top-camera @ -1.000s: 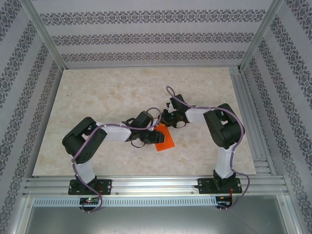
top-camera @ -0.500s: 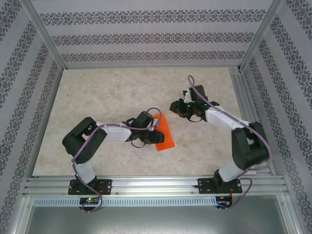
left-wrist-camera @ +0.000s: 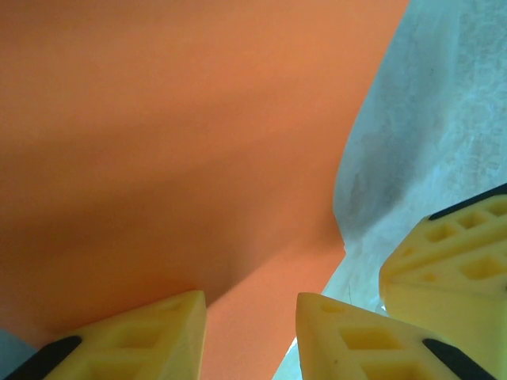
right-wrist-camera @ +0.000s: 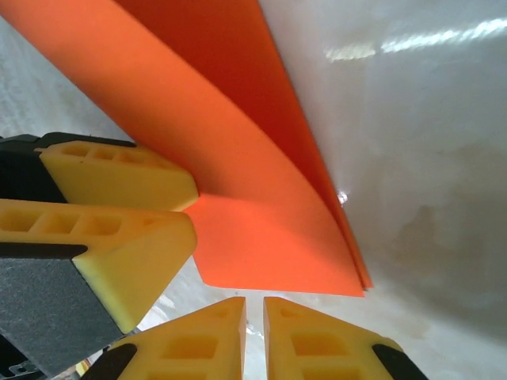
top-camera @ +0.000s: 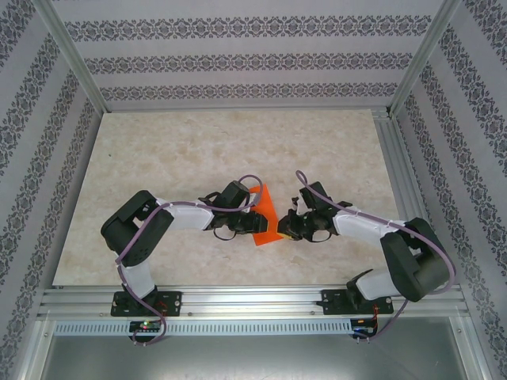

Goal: Fold a paper plane with a square sheet of paper (fold left side to right side)
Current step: Hold the square sheet of paper at the center of the table.

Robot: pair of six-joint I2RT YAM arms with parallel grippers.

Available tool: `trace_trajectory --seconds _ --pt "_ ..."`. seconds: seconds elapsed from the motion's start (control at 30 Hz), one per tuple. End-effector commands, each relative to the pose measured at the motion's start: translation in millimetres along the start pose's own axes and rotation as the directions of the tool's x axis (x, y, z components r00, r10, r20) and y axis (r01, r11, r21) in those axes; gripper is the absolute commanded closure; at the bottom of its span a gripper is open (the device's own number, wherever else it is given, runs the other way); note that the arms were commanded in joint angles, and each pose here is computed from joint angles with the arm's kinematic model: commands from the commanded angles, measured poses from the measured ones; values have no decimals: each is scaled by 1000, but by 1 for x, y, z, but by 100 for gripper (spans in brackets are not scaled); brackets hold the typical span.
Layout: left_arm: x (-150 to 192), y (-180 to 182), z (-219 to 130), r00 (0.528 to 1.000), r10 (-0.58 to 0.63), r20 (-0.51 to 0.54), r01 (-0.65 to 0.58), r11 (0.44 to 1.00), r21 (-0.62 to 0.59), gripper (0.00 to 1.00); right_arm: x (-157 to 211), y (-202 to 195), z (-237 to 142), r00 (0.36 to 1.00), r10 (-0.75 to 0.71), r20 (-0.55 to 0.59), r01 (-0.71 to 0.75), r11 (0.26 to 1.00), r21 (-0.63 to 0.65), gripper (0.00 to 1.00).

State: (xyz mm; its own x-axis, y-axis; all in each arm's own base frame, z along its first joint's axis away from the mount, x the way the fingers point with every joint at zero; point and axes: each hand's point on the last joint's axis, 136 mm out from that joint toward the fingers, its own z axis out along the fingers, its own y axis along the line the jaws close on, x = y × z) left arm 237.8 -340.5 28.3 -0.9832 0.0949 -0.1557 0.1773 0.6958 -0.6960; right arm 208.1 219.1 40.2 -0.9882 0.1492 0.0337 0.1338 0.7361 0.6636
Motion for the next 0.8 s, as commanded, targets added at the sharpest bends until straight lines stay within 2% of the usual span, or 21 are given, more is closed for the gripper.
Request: trace_trajectory --seconds 0.0,0.3,0.57,0.77 --pt "5 5 -1 1000 9 -4 -10 999 -51 63 -1 5 9 1000 8 -6 -8 1000 -23 86" --pt "2 1 -2 1000 3 8 -2 999 -40 63 0 -12 26 999 26 -20 -25 998 52 86" --pt "-5 -8 -6 1000 15 26 -14 1000 -25 63 5 -44 25 999 44 -15 -41 980 194 86" --pt "-18 -21 -11 998 44 55 -43 999 -18 60 9 -58 26 998 55 -27 -47 968 245 86"
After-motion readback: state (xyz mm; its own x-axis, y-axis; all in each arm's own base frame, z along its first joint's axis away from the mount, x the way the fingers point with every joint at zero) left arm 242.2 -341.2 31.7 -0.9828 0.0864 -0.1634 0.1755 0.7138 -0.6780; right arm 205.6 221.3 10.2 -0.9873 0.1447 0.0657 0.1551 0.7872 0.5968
